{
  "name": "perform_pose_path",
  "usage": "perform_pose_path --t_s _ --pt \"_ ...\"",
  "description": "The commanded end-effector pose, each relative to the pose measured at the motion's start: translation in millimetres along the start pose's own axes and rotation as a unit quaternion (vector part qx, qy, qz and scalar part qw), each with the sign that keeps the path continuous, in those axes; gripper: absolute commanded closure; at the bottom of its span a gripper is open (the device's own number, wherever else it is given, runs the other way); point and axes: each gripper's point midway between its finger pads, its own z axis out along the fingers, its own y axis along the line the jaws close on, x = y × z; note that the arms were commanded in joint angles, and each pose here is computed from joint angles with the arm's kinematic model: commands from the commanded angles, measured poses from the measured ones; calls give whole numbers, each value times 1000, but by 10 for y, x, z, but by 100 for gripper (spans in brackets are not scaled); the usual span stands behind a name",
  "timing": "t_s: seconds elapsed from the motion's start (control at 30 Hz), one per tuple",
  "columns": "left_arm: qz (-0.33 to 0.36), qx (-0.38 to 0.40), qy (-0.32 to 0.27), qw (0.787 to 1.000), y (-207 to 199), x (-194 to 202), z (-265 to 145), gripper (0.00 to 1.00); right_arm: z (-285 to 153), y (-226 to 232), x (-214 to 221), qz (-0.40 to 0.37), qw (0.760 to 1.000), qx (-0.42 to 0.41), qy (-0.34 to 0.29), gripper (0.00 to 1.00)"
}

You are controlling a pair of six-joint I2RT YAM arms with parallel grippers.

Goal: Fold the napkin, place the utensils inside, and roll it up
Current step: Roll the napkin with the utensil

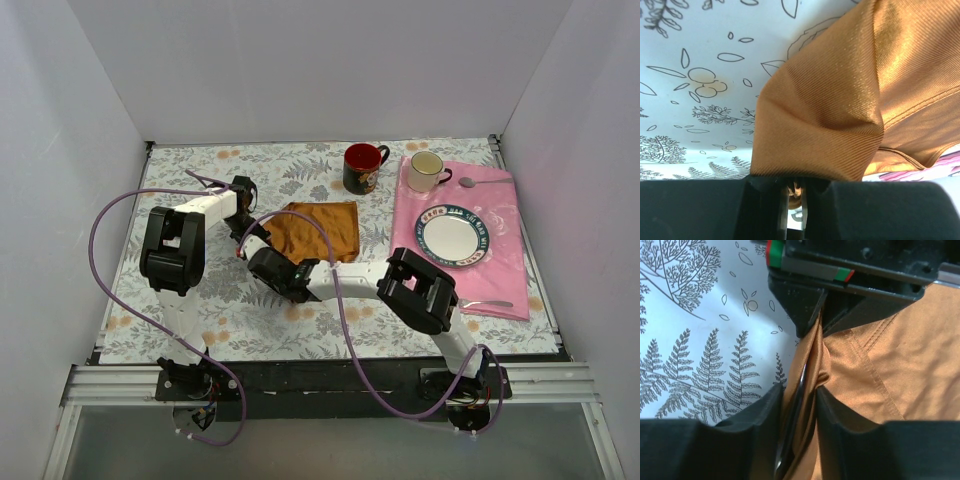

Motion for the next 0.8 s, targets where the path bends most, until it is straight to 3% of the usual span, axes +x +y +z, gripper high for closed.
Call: perform_pose_path --t_s 0.0,0.07,0.13,0.27,0.37,0.43,0.47,0.6,0.77 --pt "-11 -102 -6 995 494 3 260 100 131 -42 427 -29 997 18 65 63" --pt "-7 -108 -8 994 512 -3 242 100 140 -1 411 -31 997 7 70 73" --pt "-4 -113 -10 993 525 -15 229 100 133 53 399 -22 996 -28 84 97" --pt "8 -106 -30 994 477 -89 139 100 73 235 347 27 986 -132 96 99" --pt "30 -75 -45 996 352 -126 49 100 -33 370 285 98 960 -244 99 99" --pt "48 -53 -72 995 285 -197 1 74 -95 403 231 143 936 -305 98 99" --pt "56 -33 -93 994 223 -230 -127 51 -111 397 235 161 927 -323 101 99" --pt "84 20 -153 984 38 -343 -471 32 -211 338 258 244 871 -414 97 99" --pt "112 64 -222 966 -47 -375 -914 24 -201 150 153 330 817 -464 87 99"
